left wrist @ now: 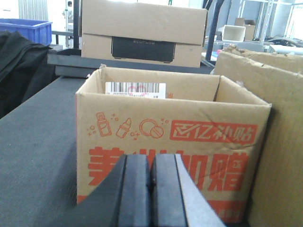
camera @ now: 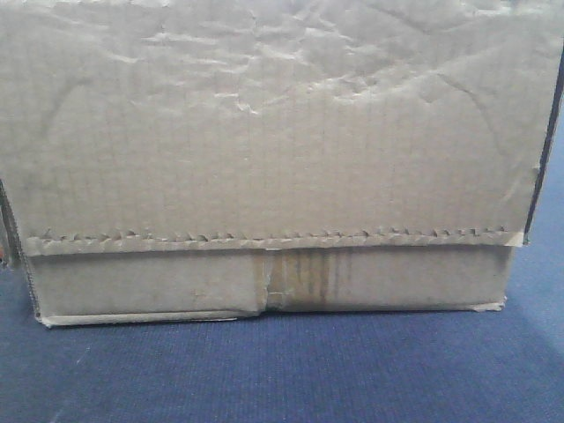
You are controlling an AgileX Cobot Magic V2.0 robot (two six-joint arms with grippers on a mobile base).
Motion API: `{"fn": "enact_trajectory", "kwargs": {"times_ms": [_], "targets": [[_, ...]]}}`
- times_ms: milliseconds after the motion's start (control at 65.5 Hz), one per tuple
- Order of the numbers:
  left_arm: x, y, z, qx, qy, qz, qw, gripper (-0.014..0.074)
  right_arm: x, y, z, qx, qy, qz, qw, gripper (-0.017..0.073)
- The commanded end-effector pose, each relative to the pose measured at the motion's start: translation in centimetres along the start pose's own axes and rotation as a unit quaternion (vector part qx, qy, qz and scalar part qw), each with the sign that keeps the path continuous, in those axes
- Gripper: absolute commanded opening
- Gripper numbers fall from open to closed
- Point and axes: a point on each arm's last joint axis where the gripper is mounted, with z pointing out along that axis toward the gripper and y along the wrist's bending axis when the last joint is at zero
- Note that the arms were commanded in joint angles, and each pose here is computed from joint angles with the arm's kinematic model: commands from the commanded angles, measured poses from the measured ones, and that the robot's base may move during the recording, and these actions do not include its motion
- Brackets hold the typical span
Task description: Stack two boxes on right shelf middle
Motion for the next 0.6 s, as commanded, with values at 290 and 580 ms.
{"fn": "enact_trajectory", "kwargs": {"times_ms": [290,580], "targets": [[-3.0,-0.2,-0.4,0.007,-0.104,-0.002,0.995,-0.0111,-3.4,0.3,-0.5,-0.001,-0.065,0.003,0.998,-0.0154],[-14.4,-0.7,-2.3,0.000,-0.052,-0.001,0.999,-0.0111,-14.2,1.5,-2.7,-0.011,-0.081,-0.035,0.996,-0.0150]]}}
